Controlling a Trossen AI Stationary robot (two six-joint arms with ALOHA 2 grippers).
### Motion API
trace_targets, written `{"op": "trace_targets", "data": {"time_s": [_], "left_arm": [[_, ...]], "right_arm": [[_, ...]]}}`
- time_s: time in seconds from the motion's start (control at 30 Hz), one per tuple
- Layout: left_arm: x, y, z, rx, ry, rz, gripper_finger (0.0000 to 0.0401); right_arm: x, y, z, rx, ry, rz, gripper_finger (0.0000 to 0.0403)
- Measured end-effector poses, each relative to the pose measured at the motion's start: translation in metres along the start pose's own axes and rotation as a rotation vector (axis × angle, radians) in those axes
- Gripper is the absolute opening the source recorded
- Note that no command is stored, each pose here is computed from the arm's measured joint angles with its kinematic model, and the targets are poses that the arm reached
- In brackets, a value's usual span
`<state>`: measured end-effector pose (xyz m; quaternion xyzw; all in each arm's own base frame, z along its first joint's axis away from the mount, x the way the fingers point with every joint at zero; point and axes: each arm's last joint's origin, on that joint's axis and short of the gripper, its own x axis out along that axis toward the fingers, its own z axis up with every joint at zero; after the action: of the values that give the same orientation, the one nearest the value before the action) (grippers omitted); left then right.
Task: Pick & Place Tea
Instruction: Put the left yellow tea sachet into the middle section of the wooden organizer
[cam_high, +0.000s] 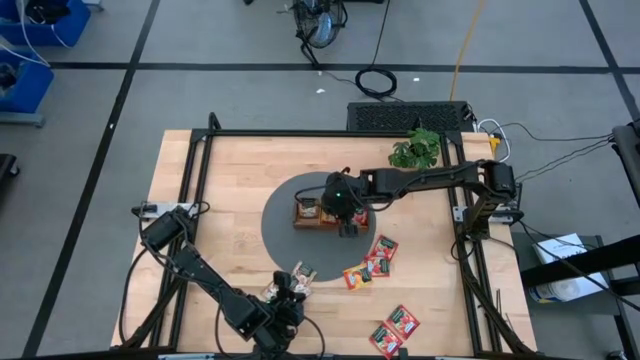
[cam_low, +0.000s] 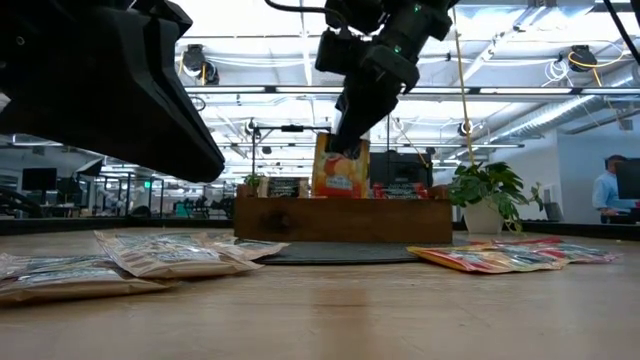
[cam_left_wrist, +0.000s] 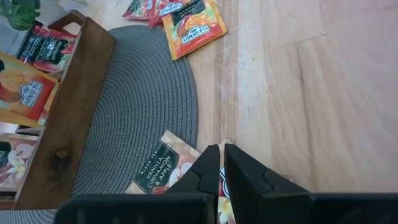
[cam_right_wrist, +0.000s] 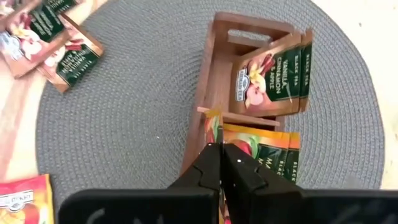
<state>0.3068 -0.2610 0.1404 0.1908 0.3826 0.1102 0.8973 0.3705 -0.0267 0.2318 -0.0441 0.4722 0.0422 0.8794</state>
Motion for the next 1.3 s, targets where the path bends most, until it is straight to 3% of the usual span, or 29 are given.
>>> {"op": "trace_targets", "data": {"time_s": [0.43,0.6,1.07,1.3], "left_arm": [[0.000,0.000,-0.001,0.017,0.004,0.002,0.0031],[0.000,0.001,-0.002,0.012,0.016,0.009,0.0031],[-0.001,0.001,-0.004,0.001,0.028,0.014,0.0031],[-0.002,0.001,-0.005,-0.006,0.027,0.013,0.0031]], "right_arm": [[0.039,-0.007,-0.004,-0.025,0.133,-0.026,0.0000],[0.041,-0.008,0.000,-0.083,0.104,-0.030,0.0007],[0.040,-0.009,0.002,-0.025,0.089,-0.079,0.0114],[0.039,-0.010,0.003,-0.004,0.078,-0.096,0.0134]]}}
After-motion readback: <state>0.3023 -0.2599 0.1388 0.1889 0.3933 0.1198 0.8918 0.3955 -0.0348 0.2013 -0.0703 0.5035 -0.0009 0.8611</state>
